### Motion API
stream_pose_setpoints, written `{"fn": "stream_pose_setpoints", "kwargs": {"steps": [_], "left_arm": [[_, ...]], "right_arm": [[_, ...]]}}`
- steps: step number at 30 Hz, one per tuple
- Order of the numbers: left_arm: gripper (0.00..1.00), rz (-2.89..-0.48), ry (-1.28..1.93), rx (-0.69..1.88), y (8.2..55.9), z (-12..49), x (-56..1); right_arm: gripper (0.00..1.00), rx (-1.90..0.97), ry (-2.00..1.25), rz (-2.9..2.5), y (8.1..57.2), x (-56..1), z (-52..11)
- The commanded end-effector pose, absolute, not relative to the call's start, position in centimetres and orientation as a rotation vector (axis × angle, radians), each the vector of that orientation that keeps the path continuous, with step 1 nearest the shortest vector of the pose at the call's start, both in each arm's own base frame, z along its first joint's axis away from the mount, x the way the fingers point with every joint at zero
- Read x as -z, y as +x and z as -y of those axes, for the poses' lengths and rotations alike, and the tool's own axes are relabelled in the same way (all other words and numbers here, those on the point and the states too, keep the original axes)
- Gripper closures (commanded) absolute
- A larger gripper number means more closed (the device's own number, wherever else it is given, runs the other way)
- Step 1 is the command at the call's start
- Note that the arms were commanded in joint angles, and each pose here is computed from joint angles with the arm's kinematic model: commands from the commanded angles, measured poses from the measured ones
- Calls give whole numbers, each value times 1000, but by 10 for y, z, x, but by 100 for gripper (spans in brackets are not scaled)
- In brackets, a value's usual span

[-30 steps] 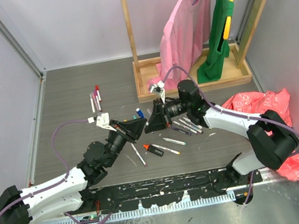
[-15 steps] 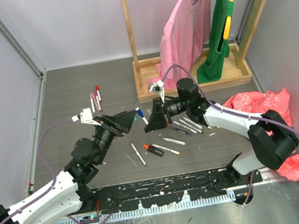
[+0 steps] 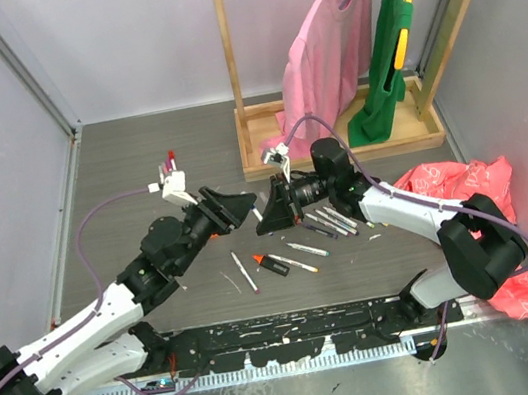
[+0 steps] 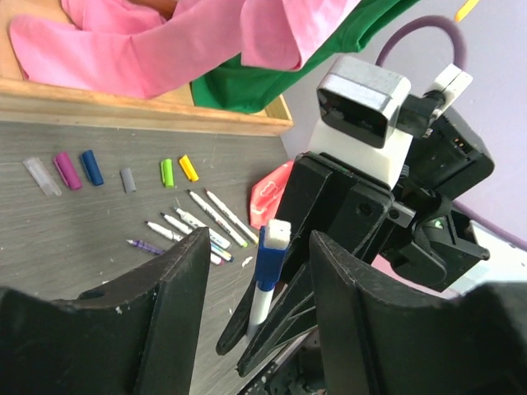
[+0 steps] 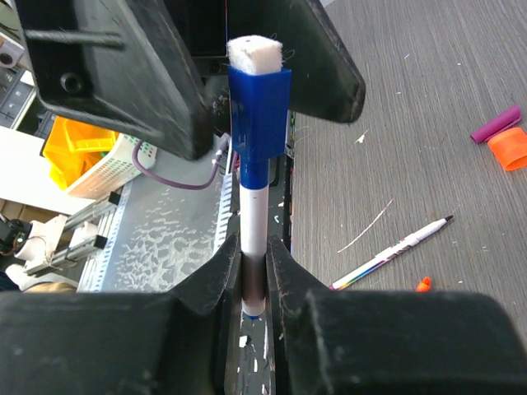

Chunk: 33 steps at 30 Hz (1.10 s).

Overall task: Open the pen caps
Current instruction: Open the pen cap from the pen.

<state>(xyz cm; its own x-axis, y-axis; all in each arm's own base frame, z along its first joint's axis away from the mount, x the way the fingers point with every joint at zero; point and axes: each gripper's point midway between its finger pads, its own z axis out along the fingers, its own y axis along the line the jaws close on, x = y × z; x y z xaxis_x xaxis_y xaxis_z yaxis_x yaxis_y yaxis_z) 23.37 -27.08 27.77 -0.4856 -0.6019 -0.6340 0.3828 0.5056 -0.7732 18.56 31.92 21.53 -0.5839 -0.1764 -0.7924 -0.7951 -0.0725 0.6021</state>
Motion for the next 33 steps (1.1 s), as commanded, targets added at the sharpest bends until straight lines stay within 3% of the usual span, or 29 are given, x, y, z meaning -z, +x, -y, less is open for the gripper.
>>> {"fn": "stream_pose_setpoints", "kwargs": {"steps": [1, 11, 17, 20, 23, 27, 33], "left_arm": [[52, -1689, -173, 1230, 234, 278, -298], [72, -1709, -145, 1227, 236, 285, -297], [99, -1718, -99, 1237, 235, 292, -294], [100, -1710, -82, 1240, 233, 292, -295], [100, -1689, -71, 1264, 230, 292, -297], [100, -1677, -66, 1293, 228, 295, -296], [100, -1675, -66, 1299, 227, 295, -295]], "right_arm": [[99, -1667, -1096, -1612, 190, -241, -321], [99, -1666, -1094, -1623, 190, -239, -321], [96, -1665, -1094, -1625, 190, -240, -321], [79, -1670, -1078, -1634, 191, -243, -321], [71, -1694, -1033, -1640, 194, -250, -319], [65, -1695, -994, -1627, 197, -255, -315], [65, -1692, -985, -1626, 198, -256, -314]]}}
